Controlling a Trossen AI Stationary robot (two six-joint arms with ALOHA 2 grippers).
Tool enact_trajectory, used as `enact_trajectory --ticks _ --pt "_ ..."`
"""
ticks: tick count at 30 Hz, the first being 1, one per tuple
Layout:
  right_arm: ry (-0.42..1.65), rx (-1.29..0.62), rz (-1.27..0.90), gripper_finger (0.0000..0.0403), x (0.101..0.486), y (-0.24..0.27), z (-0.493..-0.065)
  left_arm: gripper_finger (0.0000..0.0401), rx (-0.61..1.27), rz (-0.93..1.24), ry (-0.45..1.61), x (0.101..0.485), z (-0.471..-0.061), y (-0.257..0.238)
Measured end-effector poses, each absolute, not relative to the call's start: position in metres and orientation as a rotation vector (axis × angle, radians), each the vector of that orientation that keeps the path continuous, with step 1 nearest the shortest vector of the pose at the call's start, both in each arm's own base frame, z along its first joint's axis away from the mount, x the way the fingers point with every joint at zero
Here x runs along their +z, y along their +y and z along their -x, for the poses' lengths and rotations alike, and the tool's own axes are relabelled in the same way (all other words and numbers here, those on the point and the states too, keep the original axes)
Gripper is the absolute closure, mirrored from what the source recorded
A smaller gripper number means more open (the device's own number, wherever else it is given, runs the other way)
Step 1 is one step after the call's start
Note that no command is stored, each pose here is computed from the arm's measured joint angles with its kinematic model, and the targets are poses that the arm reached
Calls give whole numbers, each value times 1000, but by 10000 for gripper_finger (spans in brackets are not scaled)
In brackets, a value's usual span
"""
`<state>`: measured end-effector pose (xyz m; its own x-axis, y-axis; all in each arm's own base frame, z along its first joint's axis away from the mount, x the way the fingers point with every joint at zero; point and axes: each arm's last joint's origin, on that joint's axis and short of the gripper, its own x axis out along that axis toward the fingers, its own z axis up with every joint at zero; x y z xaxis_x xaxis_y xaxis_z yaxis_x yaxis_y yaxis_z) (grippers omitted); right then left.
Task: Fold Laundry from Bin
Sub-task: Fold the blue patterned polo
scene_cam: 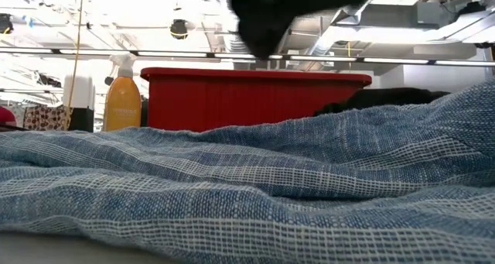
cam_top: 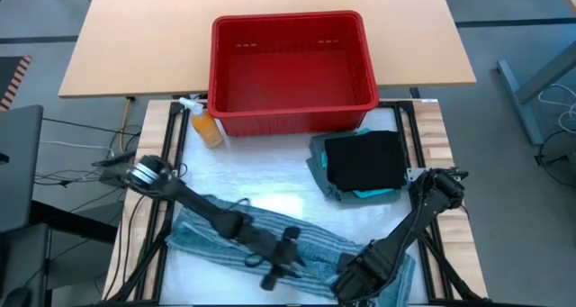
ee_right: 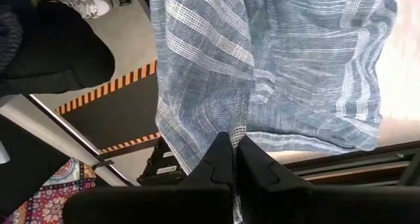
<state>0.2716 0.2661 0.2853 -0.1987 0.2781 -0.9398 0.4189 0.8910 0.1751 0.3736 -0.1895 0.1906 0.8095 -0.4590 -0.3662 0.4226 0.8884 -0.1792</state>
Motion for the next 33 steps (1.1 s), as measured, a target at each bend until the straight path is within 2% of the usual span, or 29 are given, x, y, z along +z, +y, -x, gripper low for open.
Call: enact_trajectory --ticks 6,10,16,20,26,33 --pt "1789 -136 -525 378 285 266 -272 256 -419 121 498 189 -416 -185" --pt "1789 -134 -519 378 285 266 -272 256 -419 168 599 165 -432 -183" --pt "1781 -122 -511 378 285 267 -272 256 -380 224 651 144 -439 -175" --pt "1779 -118 -510 378 285 267 -272 256 -392 218 636 148 -439 -174" --pt "1778 -115 -512 378 285 267 -273 256 -411 165 553 177 -436 -175" --pt "1777 -112 -513 378 285 267 -273 256 -342 179 618 157 -438 -170"
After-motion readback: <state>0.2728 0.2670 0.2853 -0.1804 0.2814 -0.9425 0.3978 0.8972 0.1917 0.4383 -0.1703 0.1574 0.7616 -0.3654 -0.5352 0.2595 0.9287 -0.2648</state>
